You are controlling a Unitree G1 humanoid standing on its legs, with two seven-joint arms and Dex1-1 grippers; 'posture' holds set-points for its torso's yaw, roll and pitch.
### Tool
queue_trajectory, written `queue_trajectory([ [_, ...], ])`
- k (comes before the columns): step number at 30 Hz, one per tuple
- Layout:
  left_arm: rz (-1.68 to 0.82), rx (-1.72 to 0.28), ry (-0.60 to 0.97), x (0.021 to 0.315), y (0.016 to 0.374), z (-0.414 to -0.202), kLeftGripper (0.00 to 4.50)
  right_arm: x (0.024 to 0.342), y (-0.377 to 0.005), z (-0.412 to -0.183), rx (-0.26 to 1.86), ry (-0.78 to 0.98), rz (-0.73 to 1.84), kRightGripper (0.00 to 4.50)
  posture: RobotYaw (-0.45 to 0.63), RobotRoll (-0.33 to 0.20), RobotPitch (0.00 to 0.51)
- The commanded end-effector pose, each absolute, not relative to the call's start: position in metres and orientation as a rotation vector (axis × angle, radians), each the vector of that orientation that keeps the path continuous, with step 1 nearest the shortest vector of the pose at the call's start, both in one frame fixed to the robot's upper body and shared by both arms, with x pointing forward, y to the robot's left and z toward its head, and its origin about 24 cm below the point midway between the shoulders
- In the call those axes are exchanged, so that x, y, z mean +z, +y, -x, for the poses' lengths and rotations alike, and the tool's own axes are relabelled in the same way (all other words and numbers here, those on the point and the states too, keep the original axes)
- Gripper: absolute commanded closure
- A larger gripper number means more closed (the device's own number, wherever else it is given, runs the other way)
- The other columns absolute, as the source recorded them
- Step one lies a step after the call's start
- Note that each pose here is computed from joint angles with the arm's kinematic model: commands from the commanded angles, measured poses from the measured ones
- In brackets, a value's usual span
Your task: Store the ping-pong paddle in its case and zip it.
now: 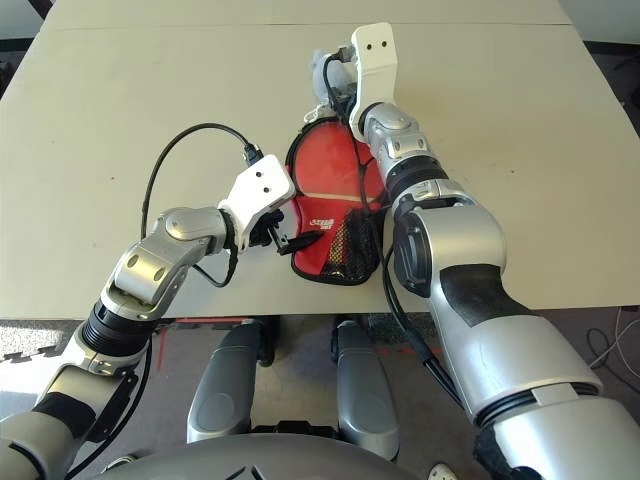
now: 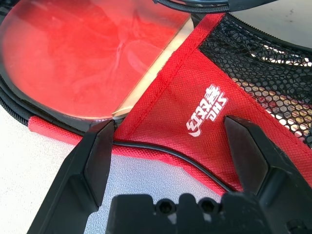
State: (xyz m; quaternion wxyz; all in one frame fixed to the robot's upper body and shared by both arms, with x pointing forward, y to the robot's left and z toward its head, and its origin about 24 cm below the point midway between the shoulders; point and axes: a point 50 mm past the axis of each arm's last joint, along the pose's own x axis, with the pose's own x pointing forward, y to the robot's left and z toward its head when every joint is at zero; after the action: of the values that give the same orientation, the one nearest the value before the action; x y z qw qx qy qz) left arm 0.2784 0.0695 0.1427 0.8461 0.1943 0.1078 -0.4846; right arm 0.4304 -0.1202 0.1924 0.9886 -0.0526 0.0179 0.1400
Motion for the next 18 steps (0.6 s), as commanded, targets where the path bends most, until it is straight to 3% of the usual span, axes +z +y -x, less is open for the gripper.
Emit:
queue_trajectory([
  [1,-0.396,-1.046,0.327,0.124,0.068,-0.275,0.0,0.183,-0.137,-0.43,0.229,0.058,0.135,4.48,0.28,0.0,0.334],
  [18,-0.406,-1.122,0.334,0.117,0.054,-0.282,0.0,0.212,-0.22,-0.423,0.104,-0.015,0.266,4.48,0.18,0.0,0.332],
])
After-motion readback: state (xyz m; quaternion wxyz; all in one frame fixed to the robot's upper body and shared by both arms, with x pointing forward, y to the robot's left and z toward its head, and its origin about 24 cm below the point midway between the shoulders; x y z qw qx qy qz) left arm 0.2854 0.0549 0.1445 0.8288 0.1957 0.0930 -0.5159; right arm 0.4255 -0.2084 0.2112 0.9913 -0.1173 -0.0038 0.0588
